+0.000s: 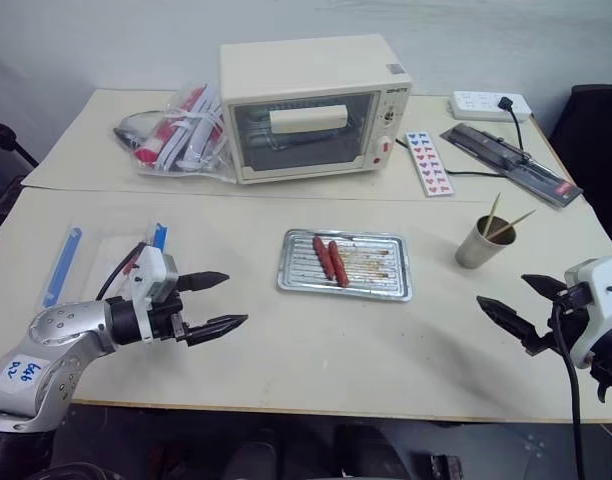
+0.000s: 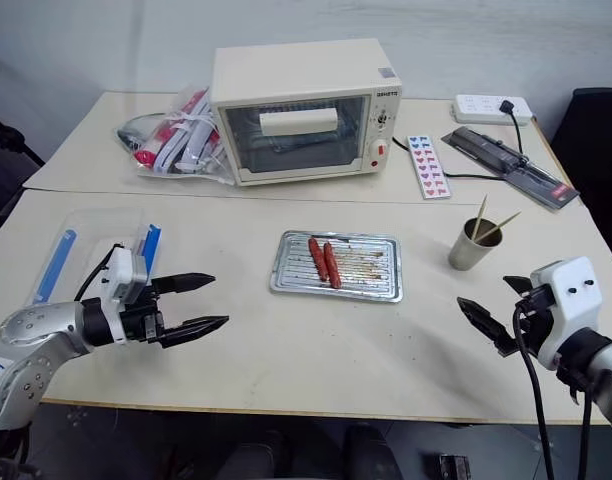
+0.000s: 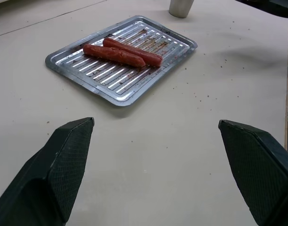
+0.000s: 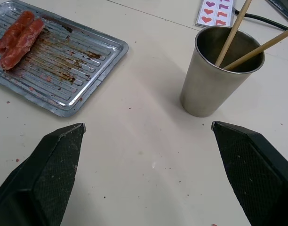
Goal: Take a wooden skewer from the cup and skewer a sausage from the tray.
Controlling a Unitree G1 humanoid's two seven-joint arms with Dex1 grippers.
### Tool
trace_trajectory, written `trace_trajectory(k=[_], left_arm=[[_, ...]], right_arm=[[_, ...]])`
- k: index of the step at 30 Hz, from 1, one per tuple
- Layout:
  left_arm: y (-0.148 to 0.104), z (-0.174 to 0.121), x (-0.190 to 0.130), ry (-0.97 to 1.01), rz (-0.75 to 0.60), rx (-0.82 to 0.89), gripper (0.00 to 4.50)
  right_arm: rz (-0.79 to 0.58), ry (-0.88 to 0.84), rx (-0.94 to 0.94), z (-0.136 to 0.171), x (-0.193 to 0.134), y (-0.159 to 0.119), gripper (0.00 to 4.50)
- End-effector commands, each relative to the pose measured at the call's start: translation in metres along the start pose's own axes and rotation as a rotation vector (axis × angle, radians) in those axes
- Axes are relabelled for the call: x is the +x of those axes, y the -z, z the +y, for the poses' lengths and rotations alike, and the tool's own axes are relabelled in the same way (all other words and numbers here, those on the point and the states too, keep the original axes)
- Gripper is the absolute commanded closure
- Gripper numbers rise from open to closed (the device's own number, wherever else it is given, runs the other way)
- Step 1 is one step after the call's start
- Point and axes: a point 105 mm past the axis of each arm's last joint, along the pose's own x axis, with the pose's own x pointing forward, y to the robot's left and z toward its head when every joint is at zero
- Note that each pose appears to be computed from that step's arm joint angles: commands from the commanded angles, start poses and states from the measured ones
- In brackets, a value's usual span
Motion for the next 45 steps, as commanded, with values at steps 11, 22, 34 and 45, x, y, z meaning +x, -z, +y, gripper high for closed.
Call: trace_trajectory(k=[11, 22, 34, 45], left_arm=[[-0.009, 0.002, -0.002, -0.014, -0.024, 0.005, 0.02], [-0.03, -0.009, 0.023, 0.085, -0.129, -0.021, 0.02], [-0.08, -0.047, 0.073, 0.517, -0.185, 0.048, 0.02], [-0.098, -0.046, 0.09, 0.578, -0.22, 0.125, 0.0]], right_arm=[[-0.026, -0.022, -0.012, 0.003, -0.005, -0.01, 0.0], [-0.123, 0.134, 0.04, -0.011, 0.01, -0.017, 0.0], [-0.323, 0.388, 0.281, -0.075, 0.042, -0.051, 0.0], [-0.333, 0.394, 0.37, -0.079, 0.077, -0.05, 2.1]])
